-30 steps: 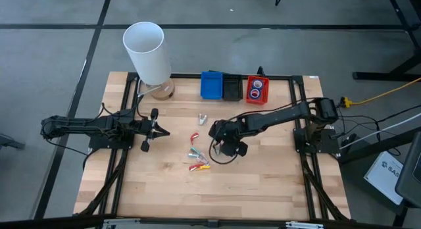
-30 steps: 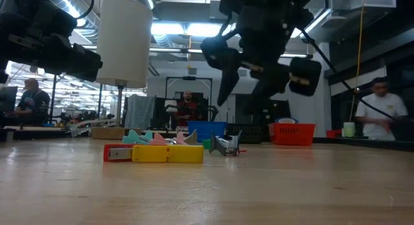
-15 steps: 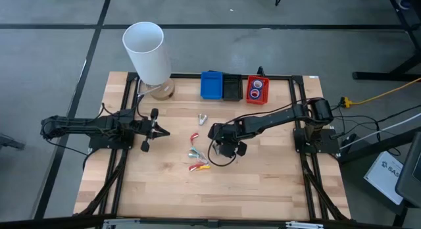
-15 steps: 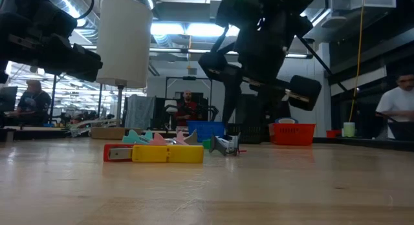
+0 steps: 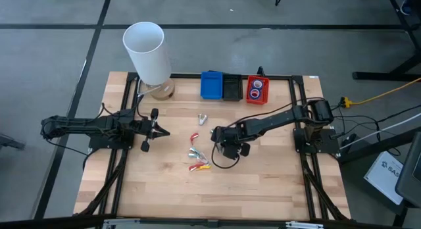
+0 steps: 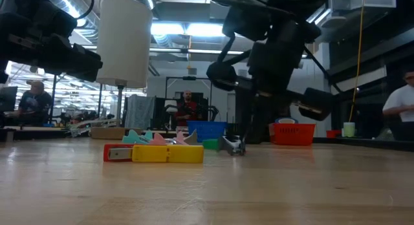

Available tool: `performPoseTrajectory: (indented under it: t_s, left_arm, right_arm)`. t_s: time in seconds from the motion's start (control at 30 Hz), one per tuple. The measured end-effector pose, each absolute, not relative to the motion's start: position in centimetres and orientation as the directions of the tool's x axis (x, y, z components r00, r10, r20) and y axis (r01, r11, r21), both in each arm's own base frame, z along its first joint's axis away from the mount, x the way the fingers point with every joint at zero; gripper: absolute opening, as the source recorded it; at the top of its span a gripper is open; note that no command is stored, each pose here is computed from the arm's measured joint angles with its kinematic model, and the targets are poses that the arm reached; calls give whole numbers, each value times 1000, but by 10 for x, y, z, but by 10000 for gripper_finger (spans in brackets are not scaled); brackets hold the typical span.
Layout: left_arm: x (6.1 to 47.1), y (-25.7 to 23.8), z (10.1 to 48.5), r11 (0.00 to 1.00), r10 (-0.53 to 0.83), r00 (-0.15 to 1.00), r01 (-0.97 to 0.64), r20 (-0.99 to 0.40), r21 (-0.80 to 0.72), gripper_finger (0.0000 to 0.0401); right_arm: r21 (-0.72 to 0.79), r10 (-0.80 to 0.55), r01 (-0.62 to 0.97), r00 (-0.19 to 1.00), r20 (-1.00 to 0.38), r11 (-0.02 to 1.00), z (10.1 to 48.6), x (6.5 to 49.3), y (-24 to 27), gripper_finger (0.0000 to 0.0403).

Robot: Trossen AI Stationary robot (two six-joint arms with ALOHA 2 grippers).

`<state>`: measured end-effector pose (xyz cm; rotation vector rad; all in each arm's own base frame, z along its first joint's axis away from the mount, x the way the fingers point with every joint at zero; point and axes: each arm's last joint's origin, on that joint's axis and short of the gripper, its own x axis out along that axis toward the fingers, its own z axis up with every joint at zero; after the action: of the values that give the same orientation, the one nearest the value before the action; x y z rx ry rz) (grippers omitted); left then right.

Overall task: Pick and place Stapler, Stapler remover, tape
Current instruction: Put the black staple remover into the black bin

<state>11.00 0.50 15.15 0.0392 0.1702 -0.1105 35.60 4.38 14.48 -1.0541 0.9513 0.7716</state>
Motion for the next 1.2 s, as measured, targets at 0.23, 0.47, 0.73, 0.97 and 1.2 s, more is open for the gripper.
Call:
performPoseTrajectory:
  t_s: [0.23,0.47,0.73,0.97,1.2]
  left_arm:
    - [110,5,152,993,-107,980,113,-171,30,16]
    - [110,5,152,993,-106,980,113,-171,30,15]
    - [110,5,152,993,-106,980,113,-171,30,15]
    - [110,5,152,993,-106,980,113,-171,30,16]
    - [110,5,152,993,-106,979,113,-171,30,15]
  right_arm:
    - [-398,-36,-855,410,-911,333,145,356,39,43]
    - [-394,-44,-834,410,-911,387,145,357,35,8]
    - [-344,-42,-712,405,-913,613,145,356,35,3]
    - [-280,-15,-626,394,-919,727,144,355,33,1]
    - [-284,-20,-625,395,-919,727,149,359,28,1]
